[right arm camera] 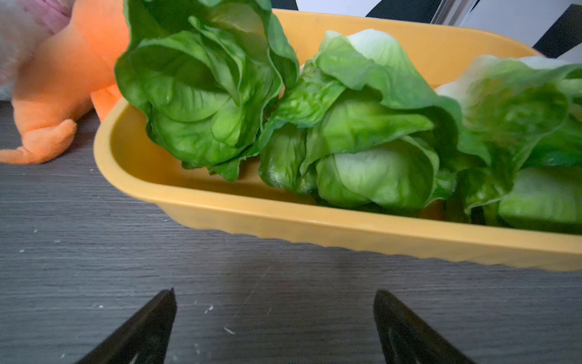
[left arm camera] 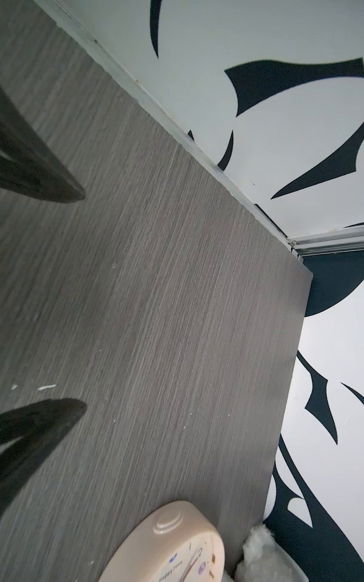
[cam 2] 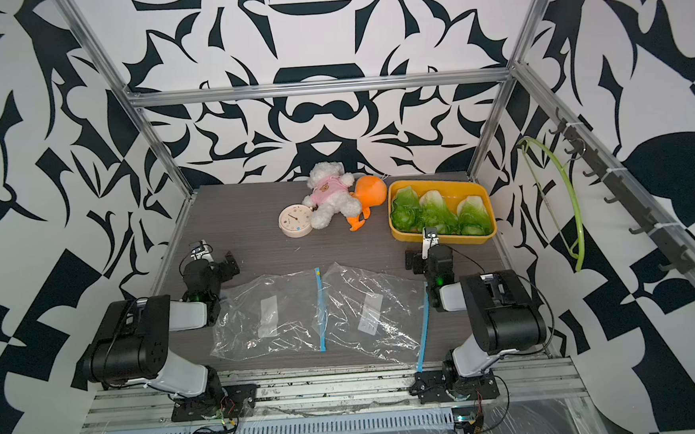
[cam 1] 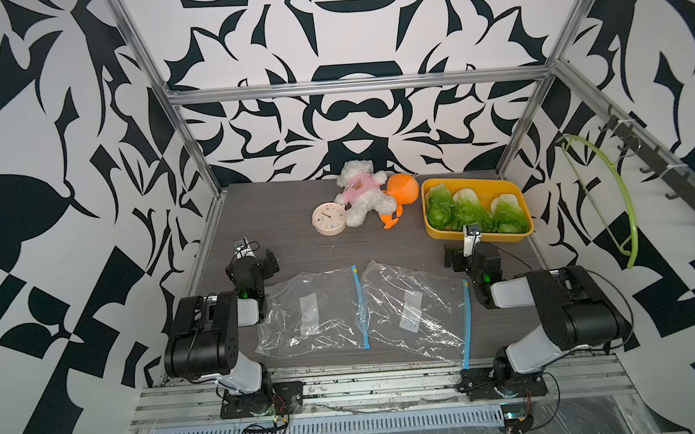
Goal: Put the chinese cabbages into a zipper bag and zip it
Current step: Move the basket to the center of the board.
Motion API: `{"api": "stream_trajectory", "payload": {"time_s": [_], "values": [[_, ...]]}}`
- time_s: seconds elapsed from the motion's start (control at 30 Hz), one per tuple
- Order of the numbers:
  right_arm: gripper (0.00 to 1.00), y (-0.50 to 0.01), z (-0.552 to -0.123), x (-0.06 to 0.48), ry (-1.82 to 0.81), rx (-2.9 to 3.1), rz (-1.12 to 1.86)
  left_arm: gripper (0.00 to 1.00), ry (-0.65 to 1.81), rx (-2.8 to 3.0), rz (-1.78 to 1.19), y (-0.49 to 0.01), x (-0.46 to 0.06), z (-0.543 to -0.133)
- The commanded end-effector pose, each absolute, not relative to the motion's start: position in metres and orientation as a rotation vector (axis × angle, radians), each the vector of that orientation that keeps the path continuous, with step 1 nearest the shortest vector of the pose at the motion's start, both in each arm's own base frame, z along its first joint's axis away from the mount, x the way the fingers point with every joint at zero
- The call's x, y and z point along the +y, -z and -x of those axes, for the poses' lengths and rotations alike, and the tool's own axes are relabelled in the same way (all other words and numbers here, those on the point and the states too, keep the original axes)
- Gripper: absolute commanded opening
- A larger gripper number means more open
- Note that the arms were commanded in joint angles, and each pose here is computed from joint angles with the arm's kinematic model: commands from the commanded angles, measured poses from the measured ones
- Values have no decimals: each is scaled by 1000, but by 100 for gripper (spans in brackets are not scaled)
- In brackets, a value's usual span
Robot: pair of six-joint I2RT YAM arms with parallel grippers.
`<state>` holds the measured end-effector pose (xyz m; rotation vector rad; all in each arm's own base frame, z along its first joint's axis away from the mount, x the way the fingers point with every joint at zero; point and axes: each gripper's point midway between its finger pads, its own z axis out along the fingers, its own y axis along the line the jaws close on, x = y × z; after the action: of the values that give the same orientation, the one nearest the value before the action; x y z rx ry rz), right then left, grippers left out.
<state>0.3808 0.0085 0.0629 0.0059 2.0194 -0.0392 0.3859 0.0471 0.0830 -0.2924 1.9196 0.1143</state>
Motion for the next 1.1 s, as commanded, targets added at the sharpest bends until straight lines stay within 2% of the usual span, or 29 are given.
{"api": "stream_trajectory", "payload": {"time_s": [0.0,1.07], "values": [[100,-77,-387,12,35,1969,15,99,-105,1900,280,-91,46,-390],[100,-79,-386,12,32,1962,19,99,-101,1899,274,-91,45,-390]]}}
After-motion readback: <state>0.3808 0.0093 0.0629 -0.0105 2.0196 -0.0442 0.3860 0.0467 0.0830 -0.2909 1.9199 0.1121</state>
